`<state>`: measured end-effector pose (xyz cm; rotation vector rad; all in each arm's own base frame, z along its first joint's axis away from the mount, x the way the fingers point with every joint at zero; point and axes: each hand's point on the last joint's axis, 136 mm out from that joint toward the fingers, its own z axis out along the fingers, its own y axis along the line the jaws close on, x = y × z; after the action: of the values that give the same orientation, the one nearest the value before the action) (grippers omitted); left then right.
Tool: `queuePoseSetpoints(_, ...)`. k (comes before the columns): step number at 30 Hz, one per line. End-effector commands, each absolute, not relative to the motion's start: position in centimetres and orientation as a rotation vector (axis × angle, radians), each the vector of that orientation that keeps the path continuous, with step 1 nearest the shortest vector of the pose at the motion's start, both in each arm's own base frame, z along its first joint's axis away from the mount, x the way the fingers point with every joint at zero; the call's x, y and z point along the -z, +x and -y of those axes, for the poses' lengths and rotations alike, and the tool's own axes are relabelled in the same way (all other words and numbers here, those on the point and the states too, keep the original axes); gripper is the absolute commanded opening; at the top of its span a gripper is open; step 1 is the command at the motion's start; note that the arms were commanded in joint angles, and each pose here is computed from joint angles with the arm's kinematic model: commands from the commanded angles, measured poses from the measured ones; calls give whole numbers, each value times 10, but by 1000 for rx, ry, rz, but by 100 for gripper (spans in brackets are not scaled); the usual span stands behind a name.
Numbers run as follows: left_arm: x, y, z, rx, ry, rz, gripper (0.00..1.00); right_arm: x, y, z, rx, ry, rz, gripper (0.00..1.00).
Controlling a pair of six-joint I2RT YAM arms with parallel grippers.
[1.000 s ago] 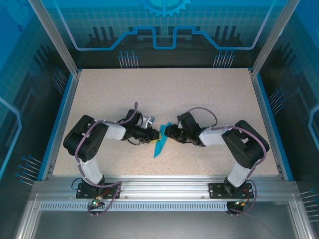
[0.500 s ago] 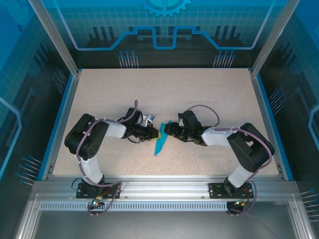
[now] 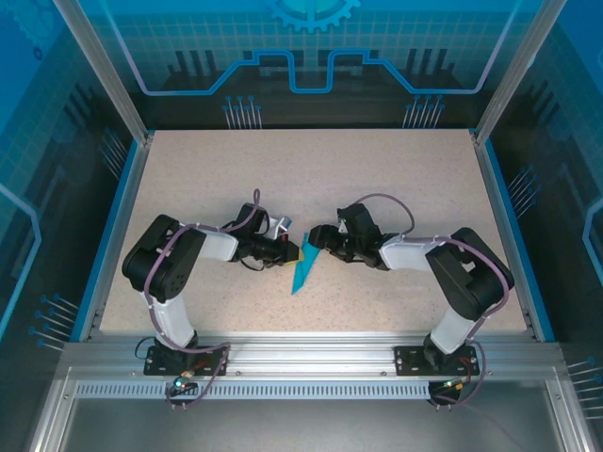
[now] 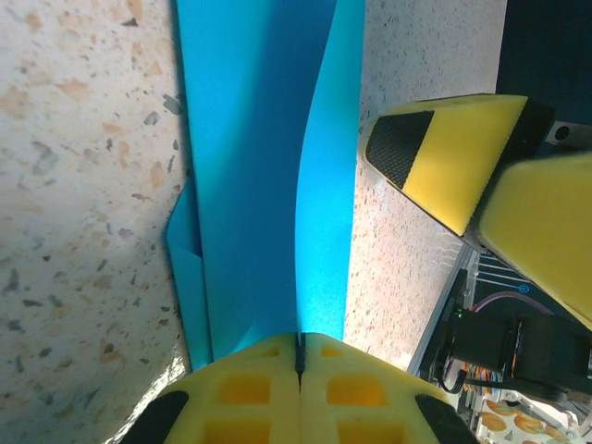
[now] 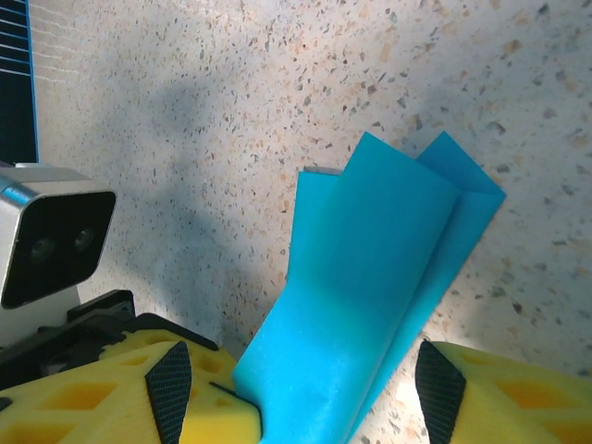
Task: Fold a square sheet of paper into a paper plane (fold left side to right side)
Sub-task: Fold the wing for the fifth time at the center of the table.
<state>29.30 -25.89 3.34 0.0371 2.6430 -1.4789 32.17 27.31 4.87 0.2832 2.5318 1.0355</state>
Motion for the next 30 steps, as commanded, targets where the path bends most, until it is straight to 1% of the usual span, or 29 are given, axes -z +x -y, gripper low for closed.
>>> queuePoseSetpoints(1,-36,304,257,1467,57,-2615,0,-49,332,-274,-1036,293,-2531,68)
queuePoseSetpoints(9,-36,306,255,1465,44,-2610,0,-46,338,-281,-1047,283,-2541,68)
queuePoseSetpoints(19,-35,309,252,1461,27,-2607,0,-35,335,-279,-1018,298,-2585,68)
queuePoseSetpoints(30,-33,308,252,1464,27,-2610,0,-40,338,-283,-1044,275,-2565,68)
